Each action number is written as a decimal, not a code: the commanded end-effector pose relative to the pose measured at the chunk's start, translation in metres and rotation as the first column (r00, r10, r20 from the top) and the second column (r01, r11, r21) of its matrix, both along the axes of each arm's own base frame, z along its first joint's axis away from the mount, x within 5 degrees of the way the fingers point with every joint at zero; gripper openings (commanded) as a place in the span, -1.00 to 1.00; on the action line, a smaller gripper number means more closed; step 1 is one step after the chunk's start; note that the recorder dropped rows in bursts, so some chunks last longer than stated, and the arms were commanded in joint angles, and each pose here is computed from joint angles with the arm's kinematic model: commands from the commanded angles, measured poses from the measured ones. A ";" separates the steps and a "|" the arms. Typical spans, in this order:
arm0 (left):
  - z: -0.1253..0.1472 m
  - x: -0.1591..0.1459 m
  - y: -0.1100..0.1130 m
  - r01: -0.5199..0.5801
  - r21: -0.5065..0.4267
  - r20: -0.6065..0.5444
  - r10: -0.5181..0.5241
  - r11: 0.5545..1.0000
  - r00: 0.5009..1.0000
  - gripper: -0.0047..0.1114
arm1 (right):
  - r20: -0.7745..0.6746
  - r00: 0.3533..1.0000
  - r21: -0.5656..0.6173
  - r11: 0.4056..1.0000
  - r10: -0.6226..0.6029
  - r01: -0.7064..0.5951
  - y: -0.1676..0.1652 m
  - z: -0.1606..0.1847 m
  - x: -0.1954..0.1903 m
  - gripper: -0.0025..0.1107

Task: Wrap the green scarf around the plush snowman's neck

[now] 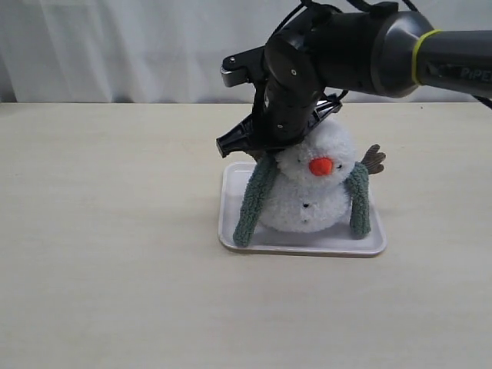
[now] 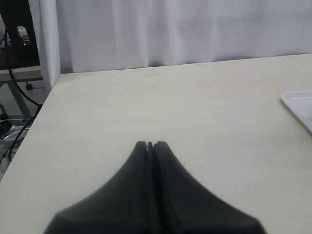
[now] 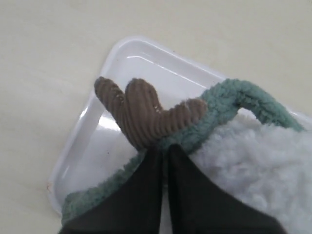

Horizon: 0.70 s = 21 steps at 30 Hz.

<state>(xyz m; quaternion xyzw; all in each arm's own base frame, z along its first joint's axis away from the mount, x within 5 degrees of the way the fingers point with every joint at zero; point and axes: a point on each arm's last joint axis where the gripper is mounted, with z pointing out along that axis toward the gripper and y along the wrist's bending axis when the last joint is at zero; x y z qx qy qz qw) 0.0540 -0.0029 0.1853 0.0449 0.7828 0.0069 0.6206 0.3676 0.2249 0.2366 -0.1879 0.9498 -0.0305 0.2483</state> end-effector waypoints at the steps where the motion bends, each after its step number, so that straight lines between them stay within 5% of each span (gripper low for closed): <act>1: 0.000 0.000 0.000 -0.006 -0.008 0.010 0.006 1.000 1.000 -0.92 | 0.070 0.996 0.018 0.999 0.049 -0.051 0.004 0.019 0.001 -0.88; 21: 0.000 0.000 0.000 -0.006 -0.008 0.010 0.006 1.000 1.000 -0.92 | -0.071 0.997 -0.147 0.988 0.032 -0.042 -0.002 -0.016 0.003 -0.88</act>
